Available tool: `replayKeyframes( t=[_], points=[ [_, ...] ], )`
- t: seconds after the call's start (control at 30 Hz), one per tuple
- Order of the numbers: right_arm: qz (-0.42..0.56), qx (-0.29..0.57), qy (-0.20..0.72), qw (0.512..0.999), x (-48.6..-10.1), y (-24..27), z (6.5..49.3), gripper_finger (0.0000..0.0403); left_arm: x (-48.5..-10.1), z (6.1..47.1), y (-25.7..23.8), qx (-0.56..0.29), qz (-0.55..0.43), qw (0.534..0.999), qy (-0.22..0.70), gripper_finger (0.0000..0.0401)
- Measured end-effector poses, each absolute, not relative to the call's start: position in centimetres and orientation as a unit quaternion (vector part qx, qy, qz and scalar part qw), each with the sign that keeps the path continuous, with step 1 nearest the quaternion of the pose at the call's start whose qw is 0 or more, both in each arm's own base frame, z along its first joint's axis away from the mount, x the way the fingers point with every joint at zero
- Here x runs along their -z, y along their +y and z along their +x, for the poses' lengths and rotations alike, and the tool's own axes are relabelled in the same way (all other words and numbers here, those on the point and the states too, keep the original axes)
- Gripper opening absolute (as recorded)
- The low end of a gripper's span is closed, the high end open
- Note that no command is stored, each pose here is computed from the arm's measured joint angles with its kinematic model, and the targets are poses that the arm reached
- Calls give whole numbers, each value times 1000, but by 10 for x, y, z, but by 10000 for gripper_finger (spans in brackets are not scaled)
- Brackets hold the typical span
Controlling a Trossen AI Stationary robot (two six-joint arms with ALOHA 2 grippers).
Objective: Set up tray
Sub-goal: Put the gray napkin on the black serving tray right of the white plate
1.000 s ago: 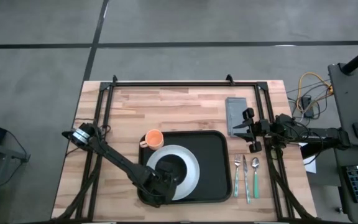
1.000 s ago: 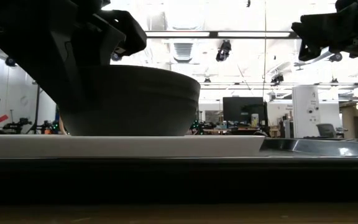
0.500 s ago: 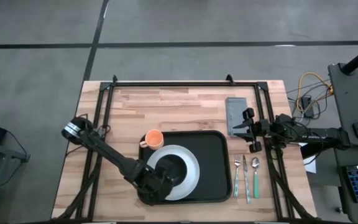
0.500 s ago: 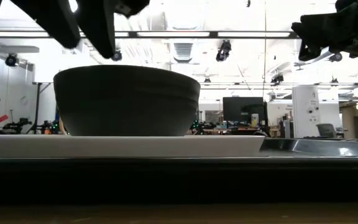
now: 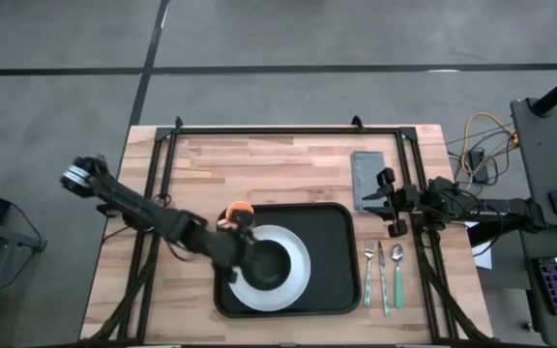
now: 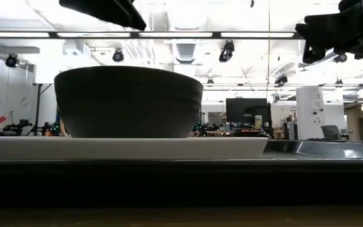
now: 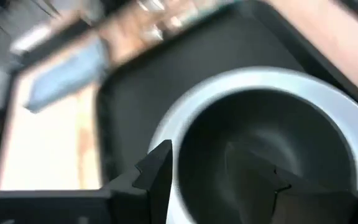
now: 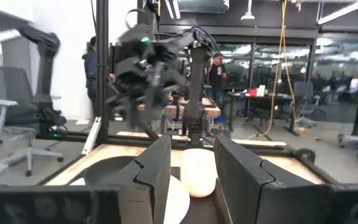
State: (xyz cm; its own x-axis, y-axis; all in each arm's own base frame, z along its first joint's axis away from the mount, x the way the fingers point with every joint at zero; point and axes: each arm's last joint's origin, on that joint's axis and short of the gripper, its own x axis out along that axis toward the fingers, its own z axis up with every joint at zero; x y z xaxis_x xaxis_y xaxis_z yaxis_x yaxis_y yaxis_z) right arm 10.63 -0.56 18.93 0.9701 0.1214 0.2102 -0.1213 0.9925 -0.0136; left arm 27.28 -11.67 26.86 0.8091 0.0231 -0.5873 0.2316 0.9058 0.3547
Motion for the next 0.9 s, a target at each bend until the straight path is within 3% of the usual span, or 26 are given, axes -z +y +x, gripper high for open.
replayKeyframes(
  t=[0.43,0.9],
  points=[
    [-6,-61,-105,993,-189,-6,107,112,-228,186,-28,-34,120,985,123,130],
    [-8,-60,-86,994,-185,-6,107,112,-212,139,-4,-65,79,995,13,130]
  ],
)
